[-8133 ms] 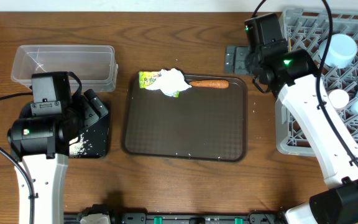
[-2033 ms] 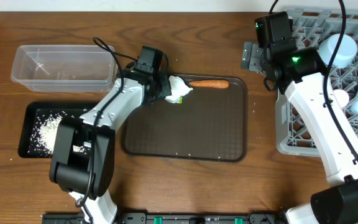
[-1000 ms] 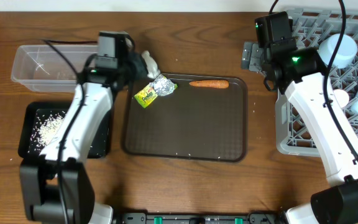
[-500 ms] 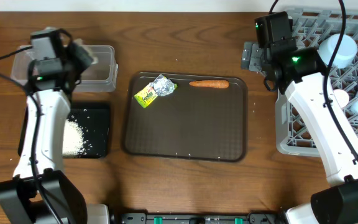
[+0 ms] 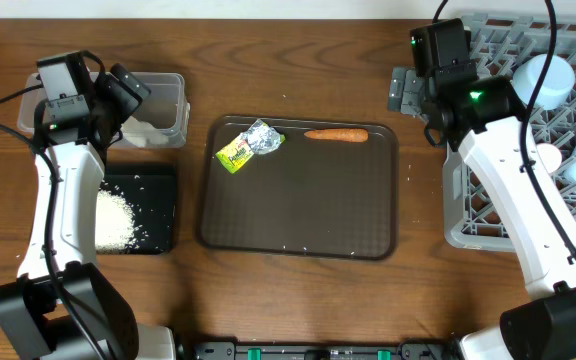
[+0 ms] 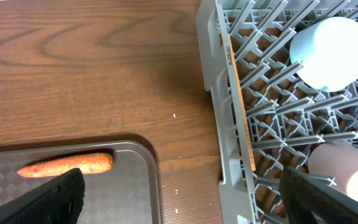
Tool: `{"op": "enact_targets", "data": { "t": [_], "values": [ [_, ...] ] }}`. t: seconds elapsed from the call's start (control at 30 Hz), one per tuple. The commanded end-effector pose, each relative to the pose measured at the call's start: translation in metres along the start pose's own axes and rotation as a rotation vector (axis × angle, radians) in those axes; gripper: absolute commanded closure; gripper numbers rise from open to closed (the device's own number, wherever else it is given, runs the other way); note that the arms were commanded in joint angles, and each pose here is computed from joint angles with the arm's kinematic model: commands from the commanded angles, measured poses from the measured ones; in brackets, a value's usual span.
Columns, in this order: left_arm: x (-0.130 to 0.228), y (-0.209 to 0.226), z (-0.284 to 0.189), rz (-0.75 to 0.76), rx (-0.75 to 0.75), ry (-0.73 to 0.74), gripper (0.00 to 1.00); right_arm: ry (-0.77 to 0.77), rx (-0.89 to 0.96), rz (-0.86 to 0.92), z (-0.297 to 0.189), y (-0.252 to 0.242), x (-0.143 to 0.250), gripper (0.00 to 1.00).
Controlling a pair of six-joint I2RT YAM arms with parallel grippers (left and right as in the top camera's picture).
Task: Sort waste into correct bins and load items into the dishwasher rack
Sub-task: 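Carry the tissue to the clear plastic container and release it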
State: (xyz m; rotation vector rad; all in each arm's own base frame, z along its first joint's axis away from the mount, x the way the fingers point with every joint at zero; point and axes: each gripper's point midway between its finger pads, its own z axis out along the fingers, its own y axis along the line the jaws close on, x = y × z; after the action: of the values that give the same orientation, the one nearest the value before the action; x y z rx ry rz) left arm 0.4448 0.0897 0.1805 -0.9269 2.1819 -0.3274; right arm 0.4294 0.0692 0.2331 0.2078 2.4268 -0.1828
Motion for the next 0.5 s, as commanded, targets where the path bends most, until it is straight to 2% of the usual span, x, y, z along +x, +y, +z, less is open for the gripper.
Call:
{"op": "enact_targets", "data": {
  "t": [0.0,0.2,0.47],
  "values": [
    [0.009,-0.025,-0.007,0.026,0.124,0.062,0.04,-0.004,0.022,-0.004,0.003,-0.006,-0.002,0.01],
    [0.042,-0.071,-0.029,0.190,0.227,0.114,0.04,-0.004,0.022,-0.004,0.003,-0.006,-0.003,0.01],
    [0.137,-0.120,-0.031,0.337,0.284,0.318,0.04,-0.004,0.022,-0.004,0.003,-0.006,-0.003,0.01]
  ]
}}
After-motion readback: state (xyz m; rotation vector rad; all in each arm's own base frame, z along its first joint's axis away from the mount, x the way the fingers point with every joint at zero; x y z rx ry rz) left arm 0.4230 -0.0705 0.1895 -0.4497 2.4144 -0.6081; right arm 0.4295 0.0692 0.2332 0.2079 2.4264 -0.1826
